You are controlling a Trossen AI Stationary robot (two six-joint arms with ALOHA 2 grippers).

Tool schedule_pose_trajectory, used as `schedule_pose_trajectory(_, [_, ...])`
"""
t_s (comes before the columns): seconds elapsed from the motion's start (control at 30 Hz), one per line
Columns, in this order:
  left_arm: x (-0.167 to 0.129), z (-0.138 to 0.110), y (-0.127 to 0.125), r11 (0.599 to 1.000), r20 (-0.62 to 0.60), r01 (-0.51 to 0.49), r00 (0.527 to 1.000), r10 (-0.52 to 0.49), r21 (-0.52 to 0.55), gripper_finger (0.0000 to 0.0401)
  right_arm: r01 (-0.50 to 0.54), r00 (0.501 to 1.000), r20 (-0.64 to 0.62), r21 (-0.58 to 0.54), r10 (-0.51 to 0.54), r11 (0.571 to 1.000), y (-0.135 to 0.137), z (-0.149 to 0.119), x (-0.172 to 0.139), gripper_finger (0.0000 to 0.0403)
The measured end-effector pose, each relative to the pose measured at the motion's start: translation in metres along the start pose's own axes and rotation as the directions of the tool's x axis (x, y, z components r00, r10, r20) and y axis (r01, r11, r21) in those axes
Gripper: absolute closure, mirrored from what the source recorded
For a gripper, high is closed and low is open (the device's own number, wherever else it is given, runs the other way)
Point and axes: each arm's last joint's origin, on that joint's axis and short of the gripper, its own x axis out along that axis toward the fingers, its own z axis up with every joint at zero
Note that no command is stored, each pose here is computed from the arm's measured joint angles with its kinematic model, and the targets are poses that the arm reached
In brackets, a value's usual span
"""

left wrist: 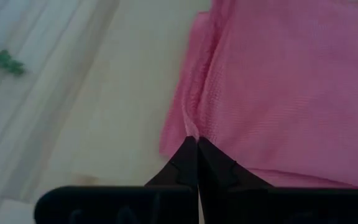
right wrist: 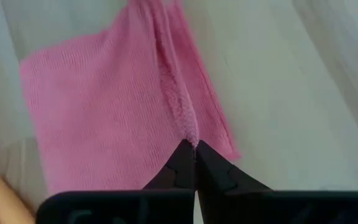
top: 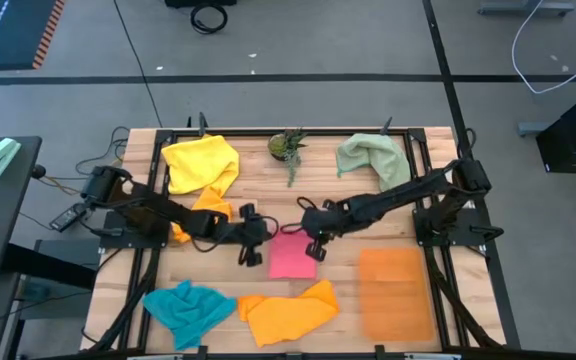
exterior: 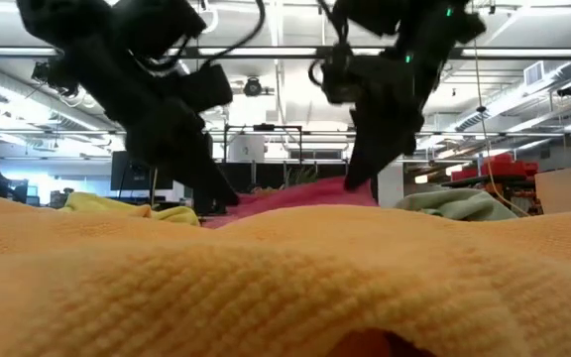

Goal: Fold microfiber towels
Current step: Fold the pink microfiber towel

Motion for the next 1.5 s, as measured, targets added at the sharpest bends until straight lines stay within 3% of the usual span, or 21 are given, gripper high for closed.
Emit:
schedule_pose_trajectory(0.2, [0.006, 0.001, 0.013, 0.999, -0.014, -0.035, 0.999, 0.035, 0.002, 0.0395, -0.05, 0.999, 0.024, 0.042, 0.049, 0.998, -0.021, 0.001, 0.011, 0.0395])
schedule_pose_trajectory(0.4, [0.009, 0.003, 0.024, 0.998, -0.013, -0.063, 0.998, 0.063, -0.025, 0.0365, -0.03, 0.999, 0.04, 0.067, 0.027, 0.997, -0.028, 0.004, 0.013, 0.0343])
schedule_pose_trajectory(0.6, [0.009, 0.009, 0.034, 0.994, 0.02, -0.088, 0.996, 0.09, -0.065, 0.0317, 0.058, 0.993, 0.103, 0.04, -0.061, 0.998, -0.032, 0.014, 0.007, 0.0285])
schedule_pose_trajectory(0.8, [-0.005, 0.017, 0.045, 0.984, 0.036, -0.131, 0.99, 0.136, -0.122, 0.0311, 0.027, 0.991, 0.127, 0.064, -0.035, 0.998, -0.021, 0.014, -0.006, 0.0265])
schedule_pose_trajectory(0.9, [-0.014, 0.023, 0.046, 0.985, 0.061, -0.122, 0.99, 0.13, -0.125, 0.0325, -0.017, 0.992, 0.129, 0.024, 0.014, 1.0, 0.002, 0.004, -0.01, 0.0274])
schedule_pose_trajectory(1.0, [-0.018, 0.028, 0.037, 0.997, 0.099, 0.026, 0.995, -0.018, -0.078, 0.0343, -0.085, 0.984, 0.153, -0.03, 0.088, 0.996, 0.032, -0.01, -0.013, 0.0303])
schedule_pose_trajectory(1.1, [-0.01, 0.022, 0.025, 0.99, 0.075, 0.143, 0.987, -0.143, 0.002, 0.0372, -0.076, 0.977, 0.195, -0.079, 0.09, 0.994, 0.057, -0.026, -0.01, 0.036])
schedule_pose_trajectory(1.17, [-0.001, 0.018, 0.022, 0.989, 0.067, 0.149, 0.986, -0.15, 0.02, 0.0392, -0.069, 0.967, 0.239, -0.073, 0.085, 0.995, 0.069, -0.033, -0.007, 0.0391])
schedule_pose_trajectory(1.27, [0.02, 0.013, 0.024, 0.992, 0.087, 0.13, 0.988, -0.129, 0.001, 0.039, -0.028, 0.973, 0.23, -0.024, 0.032, 0.999, 0.073, -0.043, 0.008, 0.0397])
schedule_pose_trajectory(1.5, [0.056, -0.014, 0.039, 0.993, -0.028, 0.074, 0.997, -0.077, -0.091, 0.0394, 0.076, 0.986, 0.144, 0.038, -0.08, 0.996, 0.063, -0.057, 0.056, 0.04])
